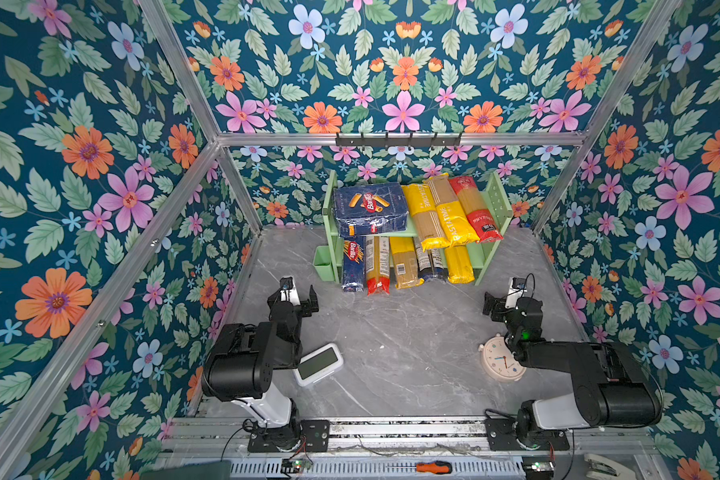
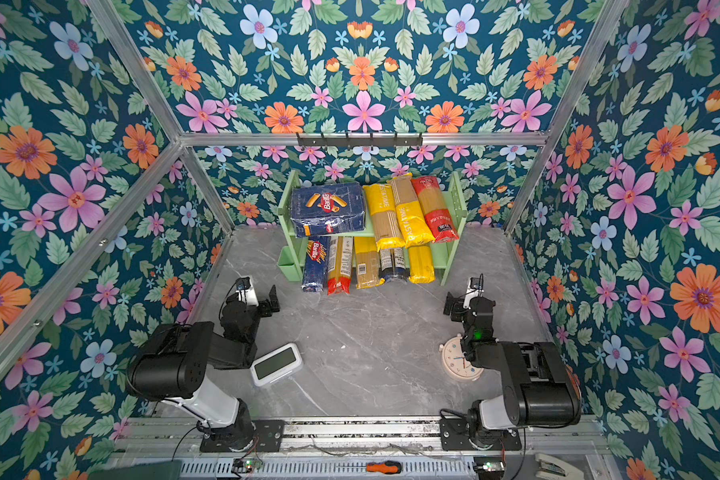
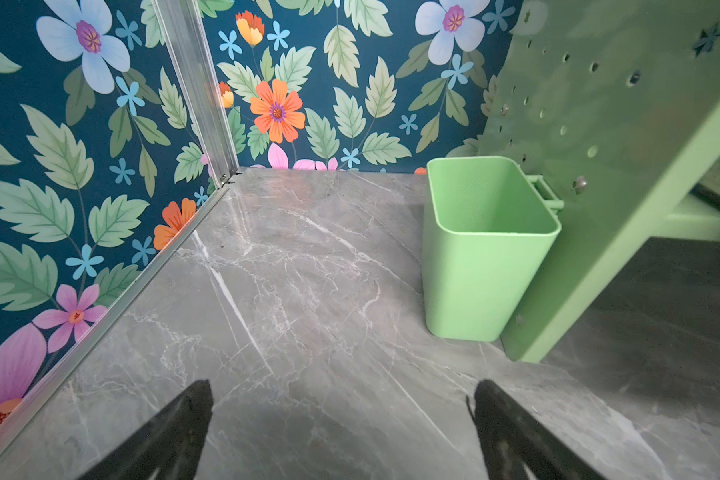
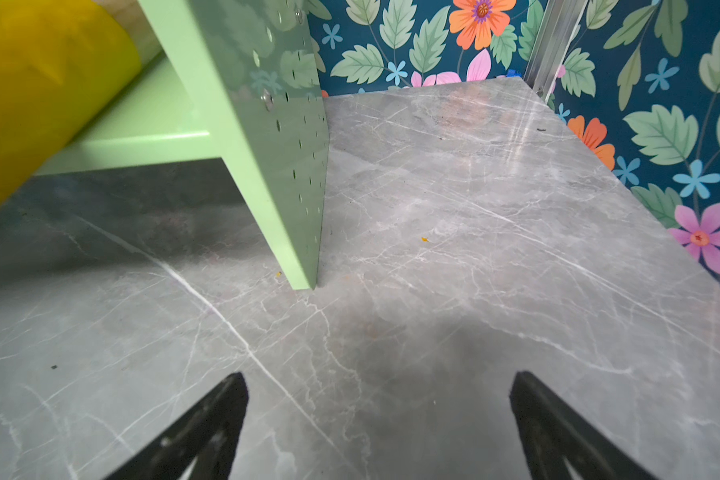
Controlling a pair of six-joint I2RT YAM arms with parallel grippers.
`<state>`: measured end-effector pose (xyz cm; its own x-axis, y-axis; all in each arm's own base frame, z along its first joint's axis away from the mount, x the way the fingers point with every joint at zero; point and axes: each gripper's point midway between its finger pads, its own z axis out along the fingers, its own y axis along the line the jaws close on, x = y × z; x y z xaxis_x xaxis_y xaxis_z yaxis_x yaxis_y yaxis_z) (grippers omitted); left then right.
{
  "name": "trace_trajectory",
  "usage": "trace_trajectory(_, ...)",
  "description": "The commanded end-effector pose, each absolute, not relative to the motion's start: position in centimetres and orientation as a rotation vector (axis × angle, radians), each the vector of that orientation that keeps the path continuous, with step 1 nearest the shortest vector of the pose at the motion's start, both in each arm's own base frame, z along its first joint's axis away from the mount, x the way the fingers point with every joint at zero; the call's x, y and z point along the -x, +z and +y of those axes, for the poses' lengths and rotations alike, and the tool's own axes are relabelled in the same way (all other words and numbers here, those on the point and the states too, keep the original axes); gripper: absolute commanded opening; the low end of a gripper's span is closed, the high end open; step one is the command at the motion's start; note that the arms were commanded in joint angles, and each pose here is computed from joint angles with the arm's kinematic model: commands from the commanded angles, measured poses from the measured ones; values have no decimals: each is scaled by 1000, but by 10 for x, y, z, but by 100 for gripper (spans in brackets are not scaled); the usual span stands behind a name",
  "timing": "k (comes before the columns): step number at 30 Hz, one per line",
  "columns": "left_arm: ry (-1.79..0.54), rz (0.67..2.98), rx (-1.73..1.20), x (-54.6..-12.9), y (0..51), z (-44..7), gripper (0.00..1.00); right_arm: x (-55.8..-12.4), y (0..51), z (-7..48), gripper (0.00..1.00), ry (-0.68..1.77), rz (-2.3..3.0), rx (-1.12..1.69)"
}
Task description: Place and organize the pasta boxes and bags onto the shelf
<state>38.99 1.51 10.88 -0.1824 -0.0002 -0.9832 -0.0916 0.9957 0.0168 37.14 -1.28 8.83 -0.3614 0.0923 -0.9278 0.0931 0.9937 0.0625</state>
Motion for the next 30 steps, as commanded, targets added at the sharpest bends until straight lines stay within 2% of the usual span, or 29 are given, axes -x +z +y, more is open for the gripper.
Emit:
trace_trajectory(1,86,1737,72,-390,113,16,100,-375,98,-14,99,-10,1903,-134)
trace_trajectory(30,88,1738,71,-391,113,16,100,-376,98,-14,99,-6,1904,-133)
